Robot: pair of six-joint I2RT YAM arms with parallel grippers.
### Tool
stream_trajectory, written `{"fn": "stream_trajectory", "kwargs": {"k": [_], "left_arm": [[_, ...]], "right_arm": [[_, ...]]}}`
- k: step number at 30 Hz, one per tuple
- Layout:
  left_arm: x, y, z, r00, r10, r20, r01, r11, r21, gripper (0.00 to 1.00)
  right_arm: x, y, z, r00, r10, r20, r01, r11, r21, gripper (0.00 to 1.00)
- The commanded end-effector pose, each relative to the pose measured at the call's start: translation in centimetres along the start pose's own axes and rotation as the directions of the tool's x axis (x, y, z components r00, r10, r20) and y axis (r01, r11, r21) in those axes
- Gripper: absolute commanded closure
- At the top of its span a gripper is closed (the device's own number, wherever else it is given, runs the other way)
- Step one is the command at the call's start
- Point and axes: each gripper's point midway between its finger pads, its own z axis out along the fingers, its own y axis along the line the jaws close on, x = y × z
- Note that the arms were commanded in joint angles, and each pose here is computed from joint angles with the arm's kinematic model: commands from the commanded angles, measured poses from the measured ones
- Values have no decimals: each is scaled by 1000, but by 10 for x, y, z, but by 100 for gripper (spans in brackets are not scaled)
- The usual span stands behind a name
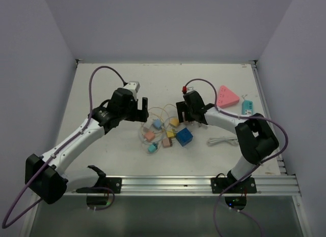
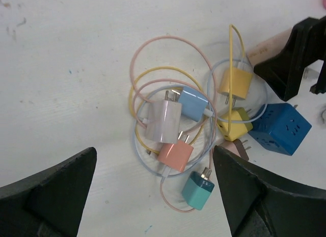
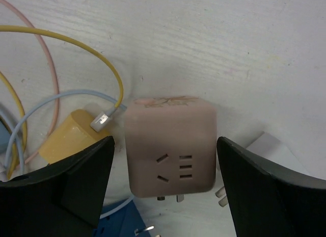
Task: Pull the plug off the socket
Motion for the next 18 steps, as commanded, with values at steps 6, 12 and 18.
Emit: {"fn": "stream_trajectory", "kwargs": {"k": [6,12,18], "left_arm": [[-66,24,-70,977,-19,212,52,988,-149,0],[-93,43,-120,945,-5,327,88,967,-238,0],[-114,64,-177,889,-9,459,167,937,-306,0]], "right_arm": [[-47,2,-68,985,108,135,-101,993,-56,6],[-95,-25,-138,942,151,299,-159,987,2,1],[-129,-70,-230,854,183,487,-253,964,82,1]]}}
